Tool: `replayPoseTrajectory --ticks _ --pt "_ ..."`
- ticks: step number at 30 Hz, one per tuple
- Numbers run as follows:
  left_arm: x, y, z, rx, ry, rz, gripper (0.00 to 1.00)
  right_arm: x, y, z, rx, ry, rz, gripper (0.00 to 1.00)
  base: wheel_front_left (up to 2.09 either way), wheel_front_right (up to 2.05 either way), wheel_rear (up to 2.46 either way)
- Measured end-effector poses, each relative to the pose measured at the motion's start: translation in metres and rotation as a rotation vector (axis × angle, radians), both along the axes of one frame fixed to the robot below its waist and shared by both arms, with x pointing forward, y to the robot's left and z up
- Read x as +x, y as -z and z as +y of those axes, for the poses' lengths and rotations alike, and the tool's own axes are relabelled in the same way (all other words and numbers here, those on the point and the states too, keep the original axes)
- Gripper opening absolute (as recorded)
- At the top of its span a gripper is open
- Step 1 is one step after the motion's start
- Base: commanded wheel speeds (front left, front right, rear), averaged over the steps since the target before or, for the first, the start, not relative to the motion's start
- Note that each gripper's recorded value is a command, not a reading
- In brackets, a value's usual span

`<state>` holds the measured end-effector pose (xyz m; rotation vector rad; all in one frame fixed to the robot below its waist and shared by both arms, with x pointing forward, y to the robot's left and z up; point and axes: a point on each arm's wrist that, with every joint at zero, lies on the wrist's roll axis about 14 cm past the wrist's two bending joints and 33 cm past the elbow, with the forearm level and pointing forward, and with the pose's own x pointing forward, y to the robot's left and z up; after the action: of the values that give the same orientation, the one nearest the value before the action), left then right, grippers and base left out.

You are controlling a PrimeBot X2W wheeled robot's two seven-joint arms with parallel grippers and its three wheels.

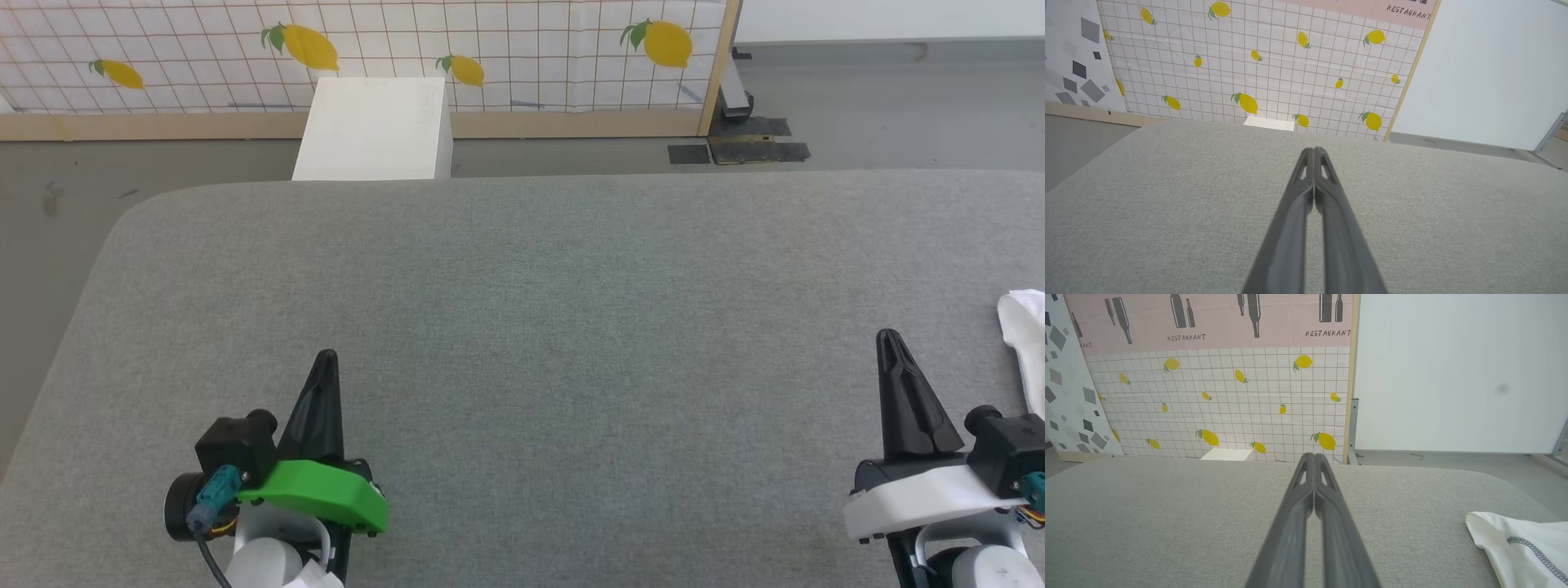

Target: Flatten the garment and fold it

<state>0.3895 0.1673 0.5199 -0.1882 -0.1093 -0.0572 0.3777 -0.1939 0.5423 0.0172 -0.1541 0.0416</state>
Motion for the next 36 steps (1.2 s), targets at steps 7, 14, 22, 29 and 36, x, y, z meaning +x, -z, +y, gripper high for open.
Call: replayPoseTrajectory --ticks 7,14,22,29,36 --pt "0.0004 -0.0021 -0.0009 0.010 0.004 0.000 0.00 -0.0002 0.0012 0.0014 -0.002 -0.004 0.010 0.00 0.00 0.00 0.00" --pt "0.0008 -0.0048 -0.0016 0.024 0.007 -0.001 0.00 -0.0003 0.0023 0.0032 -0.007 -0.009 0.021 0.00 0.00 0.00 0.00" --pt "0.0000 -0.0052 -0.0009 0.036 0.003 0.007 0.00 -0.0006 0.0033 0.0053 -0.010 -0.015 0.030 0.00 0.00 0.00 0.00" --pt "-0.0004 -0.0064 -0.0007 0.043 0.002 0.010 0.00 -0.0008 0.0041 0.0071 -0.016 -0.020 0.039 0.00 0.00 0.00 0.00" --pt "-0.0020 -0.0052 -0.0002 0.069 -0.001 0.022 0.00 -0.0010 0.0052 0.0093 -0.018 -0.026 0.048 0.00 0.00 0.00 0.00"
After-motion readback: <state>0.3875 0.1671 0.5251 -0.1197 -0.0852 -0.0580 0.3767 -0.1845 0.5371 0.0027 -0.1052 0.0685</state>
